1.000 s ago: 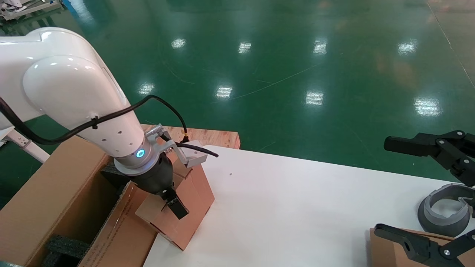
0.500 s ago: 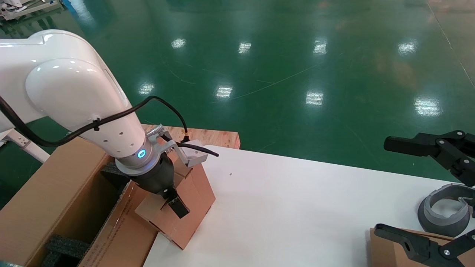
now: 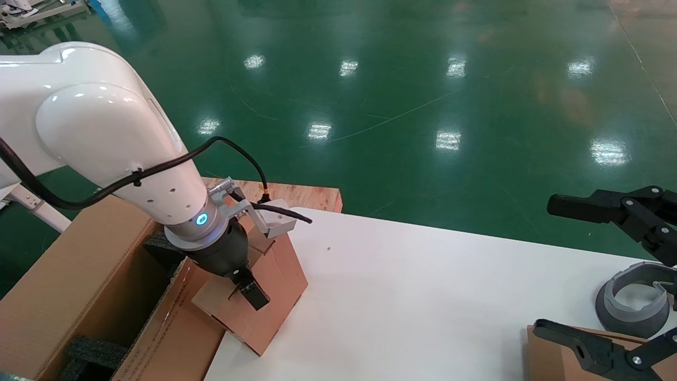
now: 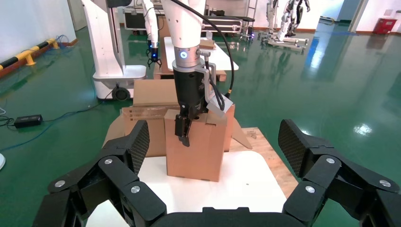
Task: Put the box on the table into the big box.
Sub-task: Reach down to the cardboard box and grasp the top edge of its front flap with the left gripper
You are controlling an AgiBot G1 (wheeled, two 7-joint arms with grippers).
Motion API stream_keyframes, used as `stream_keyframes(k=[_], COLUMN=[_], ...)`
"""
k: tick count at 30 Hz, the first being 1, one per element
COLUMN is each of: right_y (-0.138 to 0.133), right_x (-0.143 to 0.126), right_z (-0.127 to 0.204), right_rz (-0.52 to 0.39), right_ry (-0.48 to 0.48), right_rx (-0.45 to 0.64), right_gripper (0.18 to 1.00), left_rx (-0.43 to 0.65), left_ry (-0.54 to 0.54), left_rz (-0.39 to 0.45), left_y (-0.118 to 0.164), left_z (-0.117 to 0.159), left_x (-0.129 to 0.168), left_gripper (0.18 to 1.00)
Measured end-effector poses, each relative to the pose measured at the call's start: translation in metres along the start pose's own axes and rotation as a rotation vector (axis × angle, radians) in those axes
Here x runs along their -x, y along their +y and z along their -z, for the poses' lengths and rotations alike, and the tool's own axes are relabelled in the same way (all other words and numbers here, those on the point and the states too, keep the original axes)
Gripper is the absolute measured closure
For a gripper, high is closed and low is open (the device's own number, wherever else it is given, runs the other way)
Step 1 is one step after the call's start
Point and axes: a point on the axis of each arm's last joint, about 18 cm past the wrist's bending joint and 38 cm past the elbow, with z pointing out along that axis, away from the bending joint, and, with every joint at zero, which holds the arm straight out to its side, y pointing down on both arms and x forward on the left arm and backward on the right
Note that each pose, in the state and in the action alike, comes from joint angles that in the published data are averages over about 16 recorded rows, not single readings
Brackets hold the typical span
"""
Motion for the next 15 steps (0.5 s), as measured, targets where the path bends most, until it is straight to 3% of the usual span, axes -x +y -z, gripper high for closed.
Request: stream_keyframes(k=[6, 15], right_y=[0.0000, 0.0000], right_x=[0.0000, 0.0000], right_z=[0.0000, 0.0000], right_rz=[0.000, 0.000], right_ry=[0.000, 0.000], right_rx=[0.000, 0.000], right_gripper=[0.182, 0.248], left_rx=[0.000, -0.001], left_ry=[0.001, 0.001], left_rz=[0.000, 0.000], left_y=[0.0000, -0.0001], left_z=[0.0002, 0.0004], left_x=[-0.0001, -0.0002], left_gripper=[0.282, 0.464])
